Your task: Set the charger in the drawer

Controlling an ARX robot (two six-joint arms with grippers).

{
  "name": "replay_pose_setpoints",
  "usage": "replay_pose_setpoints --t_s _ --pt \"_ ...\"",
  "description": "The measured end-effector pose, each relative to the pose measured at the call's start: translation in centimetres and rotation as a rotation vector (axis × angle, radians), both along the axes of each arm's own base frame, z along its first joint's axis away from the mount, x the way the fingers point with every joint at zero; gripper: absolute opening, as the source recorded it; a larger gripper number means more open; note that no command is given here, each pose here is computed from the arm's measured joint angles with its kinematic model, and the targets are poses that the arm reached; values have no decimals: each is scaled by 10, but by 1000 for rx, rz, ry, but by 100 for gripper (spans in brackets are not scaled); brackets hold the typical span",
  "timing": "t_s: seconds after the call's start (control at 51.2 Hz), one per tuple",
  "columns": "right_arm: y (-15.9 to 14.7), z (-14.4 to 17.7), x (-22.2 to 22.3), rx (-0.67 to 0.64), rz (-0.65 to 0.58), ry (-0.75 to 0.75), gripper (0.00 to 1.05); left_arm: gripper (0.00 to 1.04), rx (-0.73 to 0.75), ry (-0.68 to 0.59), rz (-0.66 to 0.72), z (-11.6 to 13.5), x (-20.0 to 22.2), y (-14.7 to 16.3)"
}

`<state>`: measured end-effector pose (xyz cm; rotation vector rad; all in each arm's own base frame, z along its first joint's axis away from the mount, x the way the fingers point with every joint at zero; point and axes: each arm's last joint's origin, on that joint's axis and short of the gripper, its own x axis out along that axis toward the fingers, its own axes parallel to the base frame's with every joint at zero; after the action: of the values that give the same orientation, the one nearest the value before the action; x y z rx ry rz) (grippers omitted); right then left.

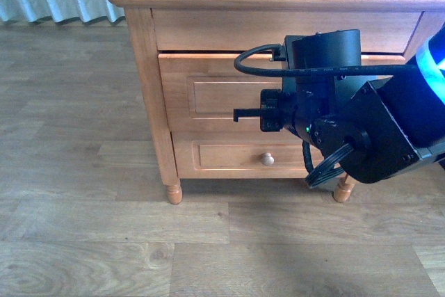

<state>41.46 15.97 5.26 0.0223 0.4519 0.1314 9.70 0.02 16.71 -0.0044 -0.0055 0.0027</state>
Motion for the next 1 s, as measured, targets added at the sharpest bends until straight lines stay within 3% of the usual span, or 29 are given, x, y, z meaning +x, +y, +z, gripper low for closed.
replay_pose_setpoints --t_s 0.703,0.996 --pt "-13 16 -115 17 31 225 23 99 0 0 0 0 0 0" --pt "-15 18 -139 5 47 254 23 99 0 0 0 0 0 0"
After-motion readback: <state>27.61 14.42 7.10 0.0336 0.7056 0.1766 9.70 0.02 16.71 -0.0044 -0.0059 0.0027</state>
